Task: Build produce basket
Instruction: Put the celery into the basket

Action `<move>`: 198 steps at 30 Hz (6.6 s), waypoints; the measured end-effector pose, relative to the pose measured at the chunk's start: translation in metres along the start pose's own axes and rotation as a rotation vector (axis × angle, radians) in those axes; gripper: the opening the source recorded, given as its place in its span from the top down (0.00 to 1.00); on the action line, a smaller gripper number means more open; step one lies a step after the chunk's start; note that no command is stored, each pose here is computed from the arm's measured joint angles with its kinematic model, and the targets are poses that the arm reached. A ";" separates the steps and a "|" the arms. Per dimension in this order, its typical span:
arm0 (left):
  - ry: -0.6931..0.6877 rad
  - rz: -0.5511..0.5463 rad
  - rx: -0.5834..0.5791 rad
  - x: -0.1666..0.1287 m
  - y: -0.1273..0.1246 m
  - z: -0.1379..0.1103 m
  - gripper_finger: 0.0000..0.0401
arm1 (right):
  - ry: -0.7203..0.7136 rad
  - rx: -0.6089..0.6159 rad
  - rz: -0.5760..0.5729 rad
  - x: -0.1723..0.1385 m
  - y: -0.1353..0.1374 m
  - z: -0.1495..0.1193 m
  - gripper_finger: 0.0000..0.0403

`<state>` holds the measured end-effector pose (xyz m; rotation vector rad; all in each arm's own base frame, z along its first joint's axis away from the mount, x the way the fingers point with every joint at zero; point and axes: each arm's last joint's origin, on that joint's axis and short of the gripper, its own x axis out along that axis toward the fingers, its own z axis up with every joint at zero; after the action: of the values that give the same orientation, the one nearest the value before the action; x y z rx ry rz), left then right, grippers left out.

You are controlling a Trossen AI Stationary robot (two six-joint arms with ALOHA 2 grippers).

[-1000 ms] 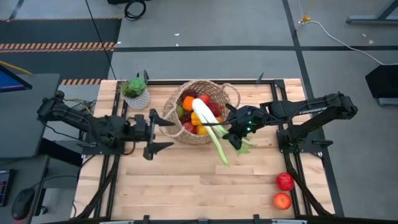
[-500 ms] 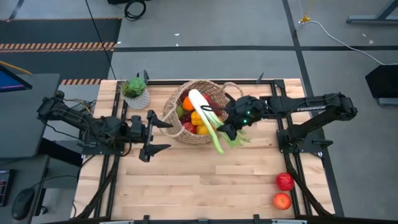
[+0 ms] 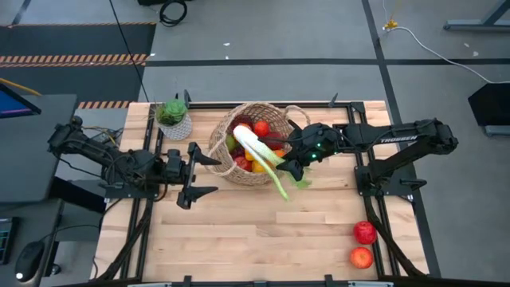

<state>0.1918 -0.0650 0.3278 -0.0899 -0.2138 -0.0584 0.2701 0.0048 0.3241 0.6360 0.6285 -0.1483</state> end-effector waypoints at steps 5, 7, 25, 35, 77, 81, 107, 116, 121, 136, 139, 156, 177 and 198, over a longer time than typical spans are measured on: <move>-0.001 -0.004 -0.001 0.000 -0.001 0.000 0.12 | -0.040 -0.042 -0.009 0.000 0.001 0.003 0.45; -0.001 -0.005 -0.001 0.000 -0.001 0.000 0.12 | -0.055 -0.067 0.005 0.001 0.003 0.004 0.41; -0.008 -0.005 -0.003 0.000 -0.001 0.001 0.12 | -0.056 -0.483 0.176 -0.022 0.044 -0.005 0.37; -0.008 -0.005 -0.003 0.000 -0.001 0.001 0.12 | -0.063 -0.589 0.086 -0.041 0.073 -0.021 0.37; 0.112 0.004 0.129 0.059 -0.026 -0.025 0.12 | -0.059 -0.284 -0.030 0.021 0.018 -0.201 0.37; 0.200 0.015 0.134 0.081 -0.032 -0.031 0.12 | -0.058 -0.289 -0.031 0.021 0.017 -0.201 0.37; 0.392 0.078 0.223 0.160 0.014 -0.068 0.12 | -0.021 -0.442 -0.043 0.025 0.013 -0.197 0.37; 0.384 0.107 0.225 0.161 0.017 -0.068 0.12 | -0.015 -0.441 -0.044 0.025 0.012 -0.197 0.37; 0.384 0.139 0.230 0.161 0.021 -0.068 0.12 | -0.015 -0.436 -0.044 0.025 0.012 -0.197 0.37; 0.393 0.275 0.161 0.161 0.036 -0.069 0.12 | -0.018 -0.431 -0.050 0.026 0.011 -0.195 0.37; 0.406 0.272 0.163 0.160 0.035 -0.070 0.12 | -0.018 -0.431 -0.050 0.026 0.011 -0.195 0.37; 0.355 0.182 0.192 0.162 0.025 -0.065 0.12 | -0.018 -0.430 -0.050 0.026 0.011 -0.195 0.37; 0.293 0.096 0.297 0.165 0.011 -0.063 0.12 | -0.019 -0.412 -0.049 0.026 0.011 -0.195 0.37; 0.271 0.126 0.306 0.174 0.021 -0.076 0.12 | -0.019 -0.411 -0.049 0.026 0.012 -0.195 0.37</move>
<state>0.3790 -0.0600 0.2891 0.2088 0.0551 0.0874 0.1965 0.1319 0.1926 0.2230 0.6328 -0.0670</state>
